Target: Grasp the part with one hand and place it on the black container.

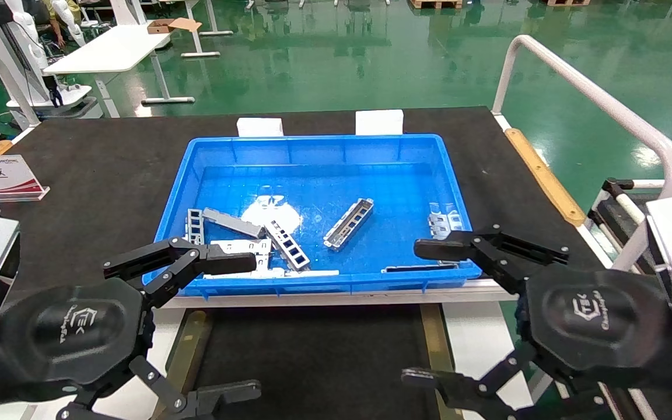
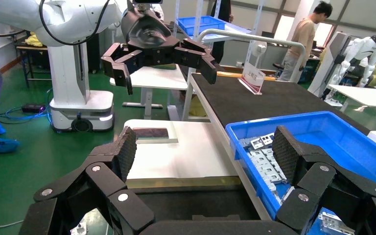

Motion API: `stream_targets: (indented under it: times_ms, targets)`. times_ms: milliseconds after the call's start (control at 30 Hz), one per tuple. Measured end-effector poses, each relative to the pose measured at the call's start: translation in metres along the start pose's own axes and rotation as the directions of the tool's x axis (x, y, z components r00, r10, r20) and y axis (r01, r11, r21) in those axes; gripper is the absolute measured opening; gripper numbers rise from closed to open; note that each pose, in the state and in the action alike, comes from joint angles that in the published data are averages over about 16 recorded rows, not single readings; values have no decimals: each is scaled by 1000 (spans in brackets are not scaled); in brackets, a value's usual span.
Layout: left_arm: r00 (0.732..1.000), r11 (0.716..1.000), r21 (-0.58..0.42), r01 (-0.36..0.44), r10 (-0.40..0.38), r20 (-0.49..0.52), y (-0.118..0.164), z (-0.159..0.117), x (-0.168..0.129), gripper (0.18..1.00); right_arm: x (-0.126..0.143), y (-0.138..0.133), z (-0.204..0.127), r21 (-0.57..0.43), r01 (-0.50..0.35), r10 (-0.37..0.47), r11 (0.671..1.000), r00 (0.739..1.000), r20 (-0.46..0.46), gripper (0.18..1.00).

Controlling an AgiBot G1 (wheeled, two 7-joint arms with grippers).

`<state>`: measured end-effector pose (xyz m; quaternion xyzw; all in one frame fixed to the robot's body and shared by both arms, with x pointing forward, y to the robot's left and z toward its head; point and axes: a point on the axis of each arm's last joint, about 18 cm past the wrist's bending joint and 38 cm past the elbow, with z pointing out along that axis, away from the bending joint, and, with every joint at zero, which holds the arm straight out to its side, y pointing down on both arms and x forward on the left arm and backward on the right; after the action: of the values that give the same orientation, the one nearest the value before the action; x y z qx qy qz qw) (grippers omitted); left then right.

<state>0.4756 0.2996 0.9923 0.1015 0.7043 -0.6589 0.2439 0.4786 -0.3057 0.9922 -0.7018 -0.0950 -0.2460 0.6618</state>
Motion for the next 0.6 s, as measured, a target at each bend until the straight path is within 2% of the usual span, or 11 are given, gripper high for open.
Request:
stream_targets:
  times_ms: [600]
  targets:
    - [1000,1000,1,3,-3,5,0,0,-1,1001,0,0,0,0,0,0,1000,1000,0,1001]
